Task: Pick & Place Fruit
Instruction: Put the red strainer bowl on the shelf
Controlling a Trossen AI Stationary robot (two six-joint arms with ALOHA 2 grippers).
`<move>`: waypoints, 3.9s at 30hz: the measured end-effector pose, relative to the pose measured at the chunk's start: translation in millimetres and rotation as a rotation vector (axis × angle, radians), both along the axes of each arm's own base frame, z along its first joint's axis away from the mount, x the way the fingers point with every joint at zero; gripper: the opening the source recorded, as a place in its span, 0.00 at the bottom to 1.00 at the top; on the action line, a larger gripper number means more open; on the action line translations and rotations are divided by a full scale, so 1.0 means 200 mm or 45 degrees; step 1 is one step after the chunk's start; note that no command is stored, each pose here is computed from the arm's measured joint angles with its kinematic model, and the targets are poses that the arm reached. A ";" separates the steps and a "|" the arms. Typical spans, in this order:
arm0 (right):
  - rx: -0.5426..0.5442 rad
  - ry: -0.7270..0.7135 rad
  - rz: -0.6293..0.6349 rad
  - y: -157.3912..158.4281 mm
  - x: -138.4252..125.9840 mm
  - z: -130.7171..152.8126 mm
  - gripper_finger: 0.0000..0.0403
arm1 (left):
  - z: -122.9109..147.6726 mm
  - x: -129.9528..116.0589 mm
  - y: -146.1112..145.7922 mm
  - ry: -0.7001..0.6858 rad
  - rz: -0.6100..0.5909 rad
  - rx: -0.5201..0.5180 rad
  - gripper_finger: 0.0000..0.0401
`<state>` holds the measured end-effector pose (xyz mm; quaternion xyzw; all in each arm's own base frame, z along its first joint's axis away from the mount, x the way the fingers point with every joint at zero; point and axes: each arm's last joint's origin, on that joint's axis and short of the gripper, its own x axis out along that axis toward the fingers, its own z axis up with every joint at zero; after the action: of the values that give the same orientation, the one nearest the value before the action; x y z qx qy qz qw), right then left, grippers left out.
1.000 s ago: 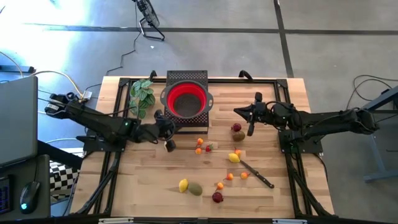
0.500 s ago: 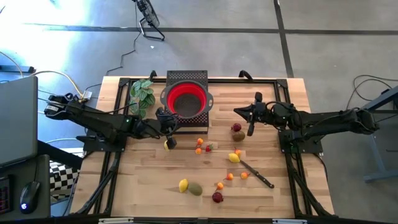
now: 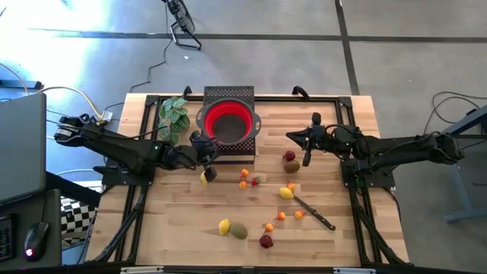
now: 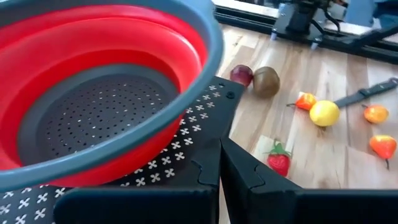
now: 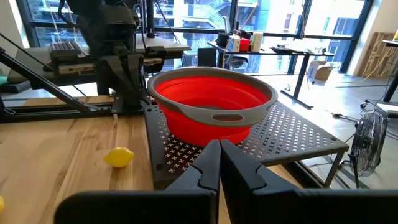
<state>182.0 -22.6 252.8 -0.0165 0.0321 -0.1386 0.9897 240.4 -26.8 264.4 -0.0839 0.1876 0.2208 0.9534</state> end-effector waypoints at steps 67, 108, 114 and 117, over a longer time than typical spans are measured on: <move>0.006 0.033 -0.065 -0.01 0.00 -0.01 0.00 | -0.03 0.11 0.19 -0.028 0.171 -0.009 0.00; 0.008 0.050 -0.062 -0.01 0.00 -0.02 0.00 | -0.10 0.26 0.09 -0.103 0.126 -0.043 0.00; 0.012 0.049 -0.063 -0.01 0.00 -0.02 0.00 | -0.10 0.26 0.09 -0.102 0.155 -0.014 0.00; 0.012 0.049 -0.063 -0.01 0.00 -0.02 0.00 | -0.10 0.26 0.09 -0.106 0.156 -0.014 0.00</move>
<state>181.2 -23.9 248.9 -0.0138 0.0524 -0.1625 0.9852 293.1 -9.0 244.3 -0.1097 0.1436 0.2741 0.9446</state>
